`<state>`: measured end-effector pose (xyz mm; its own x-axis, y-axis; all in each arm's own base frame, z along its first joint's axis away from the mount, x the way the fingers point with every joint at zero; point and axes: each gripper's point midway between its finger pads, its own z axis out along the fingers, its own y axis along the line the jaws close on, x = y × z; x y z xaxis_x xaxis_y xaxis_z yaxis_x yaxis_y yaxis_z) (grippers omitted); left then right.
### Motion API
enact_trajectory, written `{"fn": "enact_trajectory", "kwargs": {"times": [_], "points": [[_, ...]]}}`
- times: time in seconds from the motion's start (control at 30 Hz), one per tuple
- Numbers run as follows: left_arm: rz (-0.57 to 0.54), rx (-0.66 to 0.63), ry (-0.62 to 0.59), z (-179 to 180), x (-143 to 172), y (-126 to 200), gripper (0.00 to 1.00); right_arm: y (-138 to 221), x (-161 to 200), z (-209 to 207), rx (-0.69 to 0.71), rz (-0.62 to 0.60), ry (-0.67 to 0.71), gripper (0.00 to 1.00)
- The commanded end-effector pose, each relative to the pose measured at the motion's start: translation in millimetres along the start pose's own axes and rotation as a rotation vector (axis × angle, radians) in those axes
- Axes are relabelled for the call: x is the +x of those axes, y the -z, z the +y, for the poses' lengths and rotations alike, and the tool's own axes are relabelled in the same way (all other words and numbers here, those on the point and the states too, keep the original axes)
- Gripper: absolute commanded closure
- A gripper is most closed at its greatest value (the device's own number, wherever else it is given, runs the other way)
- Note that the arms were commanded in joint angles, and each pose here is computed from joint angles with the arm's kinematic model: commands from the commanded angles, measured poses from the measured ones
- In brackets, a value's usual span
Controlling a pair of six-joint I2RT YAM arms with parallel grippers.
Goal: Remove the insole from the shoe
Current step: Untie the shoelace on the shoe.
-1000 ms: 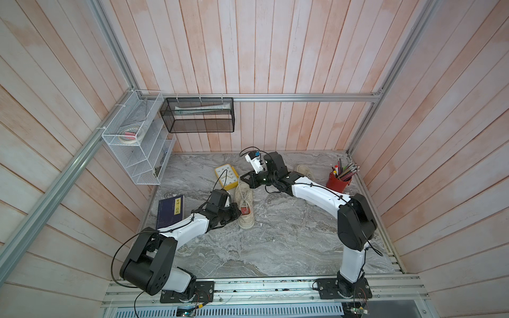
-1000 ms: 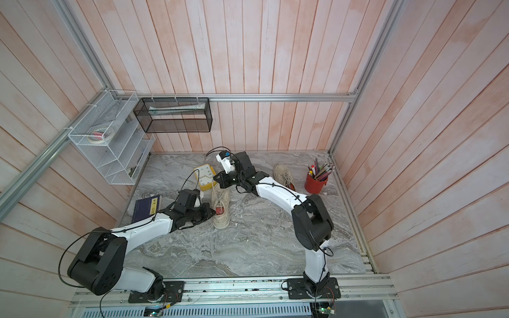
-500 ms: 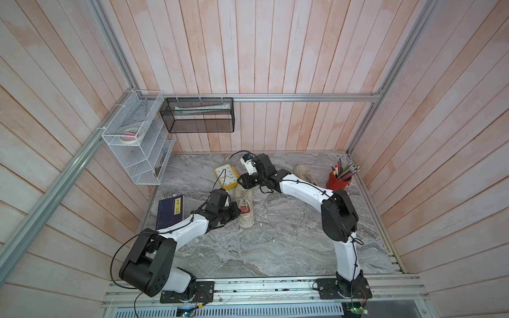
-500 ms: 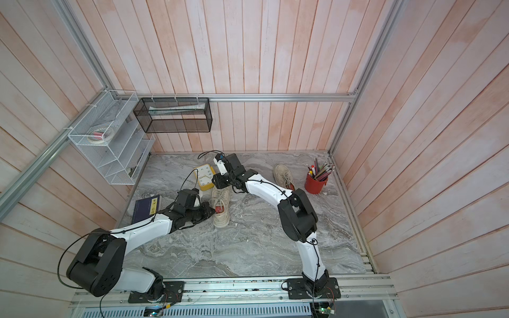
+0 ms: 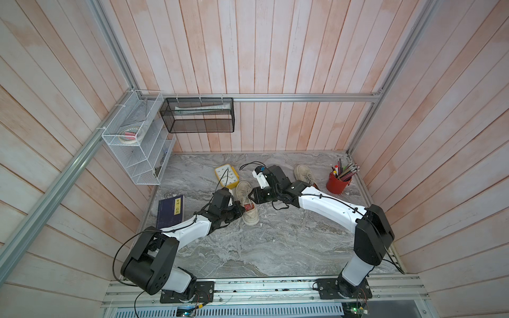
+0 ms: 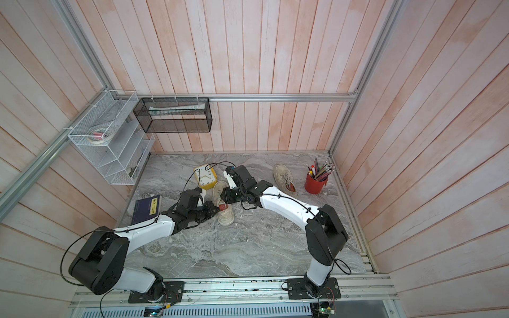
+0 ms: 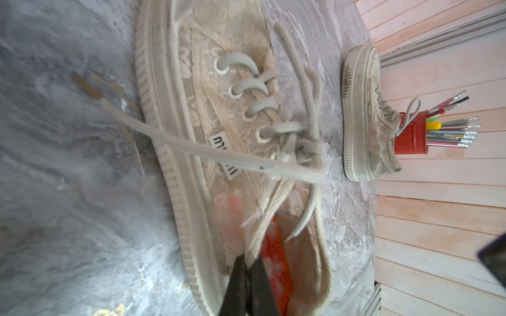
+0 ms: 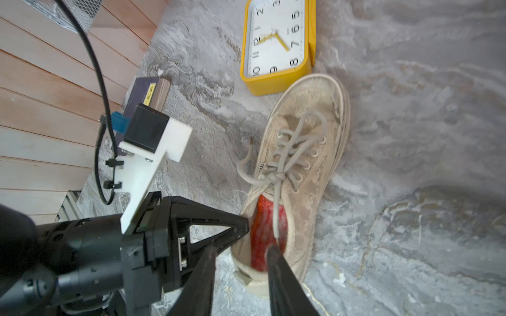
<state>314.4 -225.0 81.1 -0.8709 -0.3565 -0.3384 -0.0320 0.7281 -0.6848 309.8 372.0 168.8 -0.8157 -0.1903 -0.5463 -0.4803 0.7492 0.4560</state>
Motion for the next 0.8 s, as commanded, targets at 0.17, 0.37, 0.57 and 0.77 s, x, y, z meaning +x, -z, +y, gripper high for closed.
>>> {"fn": "enact_trajectory", "kwargs": {"times": [0.17, 0.37, 0.57, 0.77], "points": [[-0.033, 0.04, -0.004, -22.4, -2.1, -6.0, 0.83, -21.0, 26.0, -27.7, 0.129, 0.138, -0.111, 0.69], [-0.185, -0.067, 0.007, -9.4, -23.9, 28.7, 0.76, -35.7, 32.3, -32.1, 0.152, 0.182, -0.094, 0.7], [-0.264, -0.13, 0.11, 12.9, -30.5, 56.2, 0.76, -47.7, 36.2, -37.1, 0.169, 0.203, -0.097, 0.7], [-0.238, -0.129, 0.124, 18.2, -22.5, 55.9, 0.76, -55.2, 39.9, -48.0, 0.21, 0.202, -0.094, 0.71]]}}
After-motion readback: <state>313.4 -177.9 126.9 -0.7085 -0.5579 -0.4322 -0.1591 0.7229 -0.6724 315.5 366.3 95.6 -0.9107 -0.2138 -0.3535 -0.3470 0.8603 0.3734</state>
